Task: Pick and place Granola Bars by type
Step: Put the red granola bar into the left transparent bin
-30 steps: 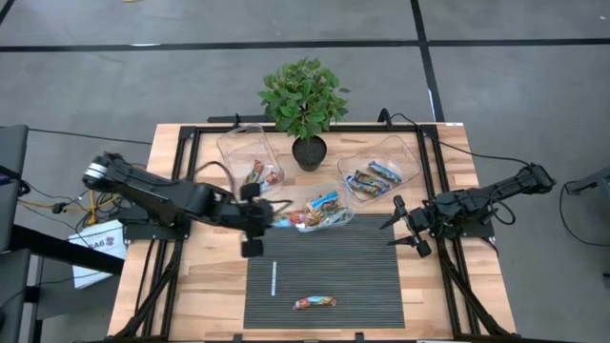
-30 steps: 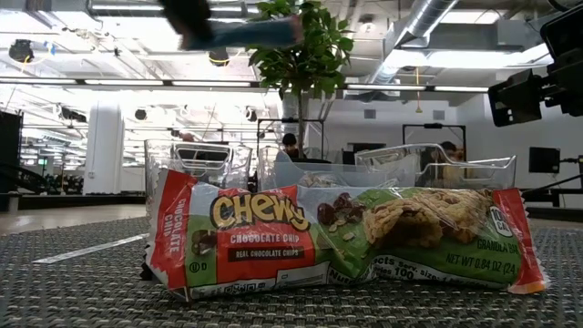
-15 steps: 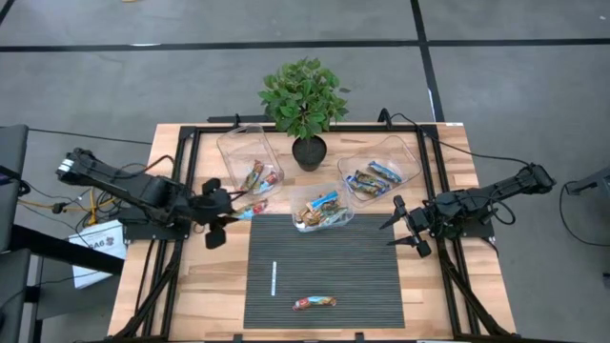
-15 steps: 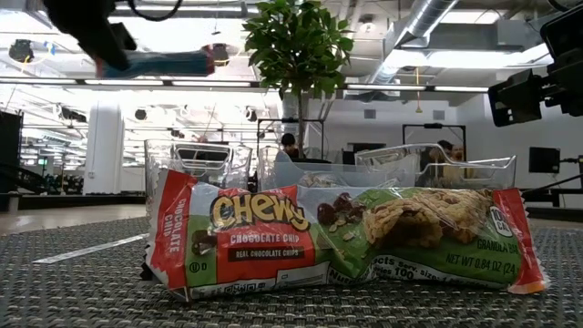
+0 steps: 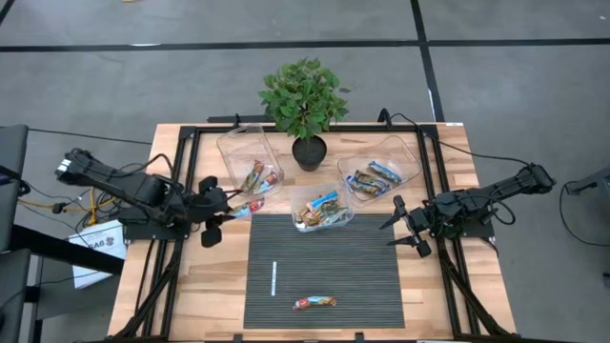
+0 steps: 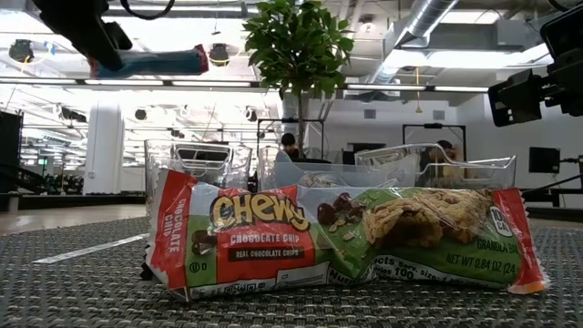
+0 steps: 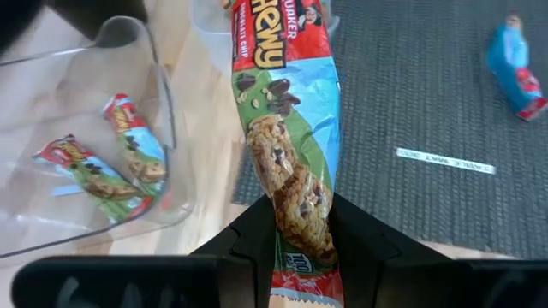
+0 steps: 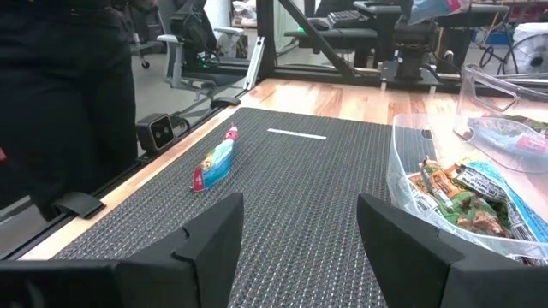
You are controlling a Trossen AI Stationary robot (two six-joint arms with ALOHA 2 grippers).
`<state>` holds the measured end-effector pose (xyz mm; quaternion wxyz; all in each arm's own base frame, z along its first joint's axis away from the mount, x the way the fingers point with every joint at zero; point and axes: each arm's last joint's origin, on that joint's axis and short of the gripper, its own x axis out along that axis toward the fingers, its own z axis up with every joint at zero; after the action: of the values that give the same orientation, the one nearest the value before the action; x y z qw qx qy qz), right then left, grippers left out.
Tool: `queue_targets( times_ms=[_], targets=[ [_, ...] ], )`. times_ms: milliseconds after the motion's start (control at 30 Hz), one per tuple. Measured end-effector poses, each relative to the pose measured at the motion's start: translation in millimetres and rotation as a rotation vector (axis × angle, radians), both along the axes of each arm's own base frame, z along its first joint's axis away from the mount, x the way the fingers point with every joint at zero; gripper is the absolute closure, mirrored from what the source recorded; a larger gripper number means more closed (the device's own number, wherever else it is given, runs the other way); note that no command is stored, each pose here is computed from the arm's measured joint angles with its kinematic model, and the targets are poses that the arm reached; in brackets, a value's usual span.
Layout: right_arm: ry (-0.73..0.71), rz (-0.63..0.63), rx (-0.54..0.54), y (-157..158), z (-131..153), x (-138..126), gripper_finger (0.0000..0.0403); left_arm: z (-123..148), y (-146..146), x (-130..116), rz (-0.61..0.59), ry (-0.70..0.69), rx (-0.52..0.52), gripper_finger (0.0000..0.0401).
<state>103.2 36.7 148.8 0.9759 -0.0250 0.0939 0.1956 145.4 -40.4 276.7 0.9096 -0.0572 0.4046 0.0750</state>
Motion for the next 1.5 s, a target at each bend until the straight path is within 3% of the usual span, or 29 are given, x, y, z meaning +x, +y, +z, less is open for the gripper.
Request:
queue_targets(
  times_ms=[200,433,833,1000,1267,1500],
  targets=[
    [0.000,0.000,0.000,0,0,0,0.0182,0,14,3,0.110,-0.007,0.028,0.0318],
    [0.000,0.000,0.000,0,0,0,0.0182,0,43,8,0.326,-0.010,0.113,0.0318],
    [0.000,0.000,0.000,0,0,0,0.0182,-1,96,3,0.657,0.016,0.165,0.0318],
    [0.000,0.000,0.000,0,0,0,0.0182,-5,108,10,0.709,0.024,0.162,0.0318],
    [0.000,0.000,0.000,0,0,0,0.0182,-14,122,33,0.688,0.004,0.122,0.0318],
    [0.000,0.000,0.000,0,0,0,0.0182,-35,130,51,0.664,0.085,0.077,0.0318]
  ],
)
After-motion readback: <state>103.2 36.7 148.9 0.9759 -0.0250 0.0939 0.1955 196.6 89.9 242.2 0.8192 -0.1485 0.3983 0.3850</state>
